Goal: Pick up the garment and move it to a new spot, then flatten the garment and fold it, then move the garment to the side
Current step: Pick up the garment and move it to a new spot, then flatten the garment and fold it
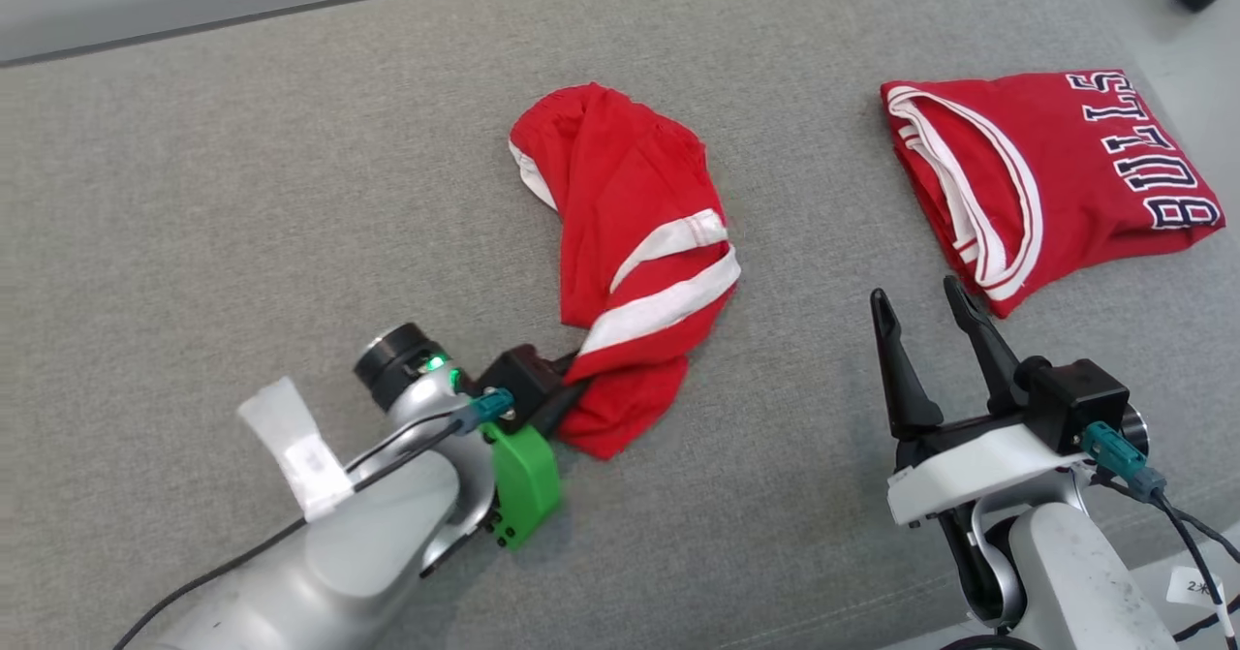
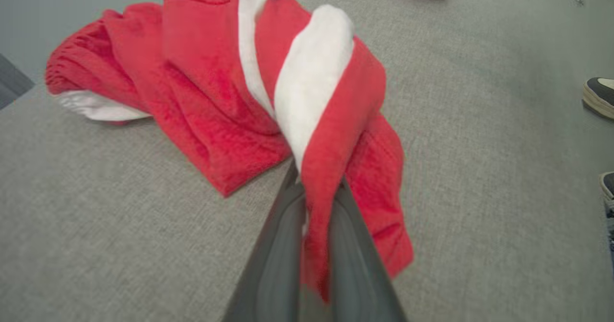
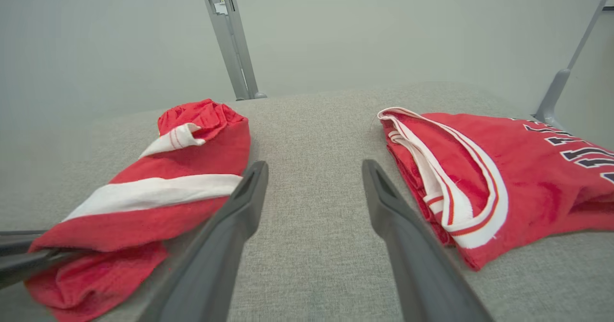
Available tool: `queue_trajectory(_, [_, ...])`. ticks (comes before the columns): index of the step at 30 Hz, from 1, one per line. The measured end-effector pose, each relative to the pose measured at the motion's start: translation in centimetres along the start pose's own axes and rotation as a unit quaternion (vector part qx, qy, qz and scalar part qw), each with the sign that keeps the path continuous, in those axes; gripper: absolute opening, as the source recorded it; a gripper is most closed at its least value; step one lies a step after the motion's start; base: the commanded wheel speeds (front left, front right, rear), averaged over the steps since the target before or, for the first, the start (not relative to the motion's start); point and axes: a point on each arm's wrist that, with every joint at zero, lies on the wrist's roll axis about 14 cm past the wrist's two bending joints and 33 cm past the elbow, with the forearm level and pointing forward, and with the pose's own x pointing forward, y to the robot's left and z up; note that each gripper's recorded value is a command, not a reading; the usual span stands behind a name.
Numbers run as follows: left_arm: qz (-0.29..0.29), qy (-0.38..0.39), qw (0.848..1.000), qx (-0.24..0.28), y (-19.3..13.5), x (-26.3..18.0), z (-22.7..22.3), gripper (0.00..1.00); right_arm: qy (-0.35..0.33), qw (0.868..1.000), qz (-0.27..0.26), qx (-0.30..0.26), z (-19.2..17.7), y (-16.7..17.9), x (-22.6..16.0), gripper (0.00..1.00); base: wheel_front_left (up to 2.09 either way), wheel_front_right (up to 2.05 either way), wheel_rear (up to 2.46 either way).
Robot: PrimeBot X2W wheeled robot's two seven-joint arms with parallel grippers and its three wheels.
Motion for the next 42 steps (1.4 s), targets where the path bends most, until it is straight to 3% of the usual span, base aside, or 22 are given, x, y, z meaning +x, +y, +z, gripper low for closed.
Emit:
queue_trajectory(4, [0.062,0.012,0.998,-0.005,3.0,-2.7,-1.1,0.01,0.000,1.000,0.015,0.006,-0.1,1.2,0.0,1.00,0.00,0.00,0.00])
queue_trajectory(5, [0.076,0.007,0.997,-0.012,3.3,-3.2,-0.9,0.41,0.000,1.000,0.018,0.007,-0.1,1.4,-0.1,1.00,0.00,0.00,0.00])
queue_trajectory(7, [0.106,-0.012,0.994,-0.030,3.8,-4.3,-0.2,1.00,-0.004,1.000,0.024,0.010,0.2,1.9,-0.2,1.00,0.00,0.00,0.00])
queue_trajectory(14, [0.236,-0.083,0.964,-0.095,5.4,-9.9,1.5,1.00,-0.019,0.999,0.039,0.021,1.2,3.3,-1.6,1.00,0.00,0.00,0.00])
queue_trajectory(27, [0.429,-0.146,0.881,-0.135,5.4,-21.2,0.6,1.00,-0.051,0.997,0.052,0.030,3.2,4.6,-3.9,1.00,0.00,0.00,0.00])
queue_trajectory(33, [0.448,-0.130,0.871,-0.156,3.6,-22.7,-1.7,1.00,-0.045,0.998,0.045,0.031,2.7,4.2,-5.0,1.00,0.00,0.00,0.00])
queue_trajectory(42, [0.439,-0.125,0.875,-0.161,3.4,-22.0,-2.1,1.00,-0.039,0.998,0.041,0.027,2.3,3.9,-5.1,1.00,0.00,0.00,0.00])
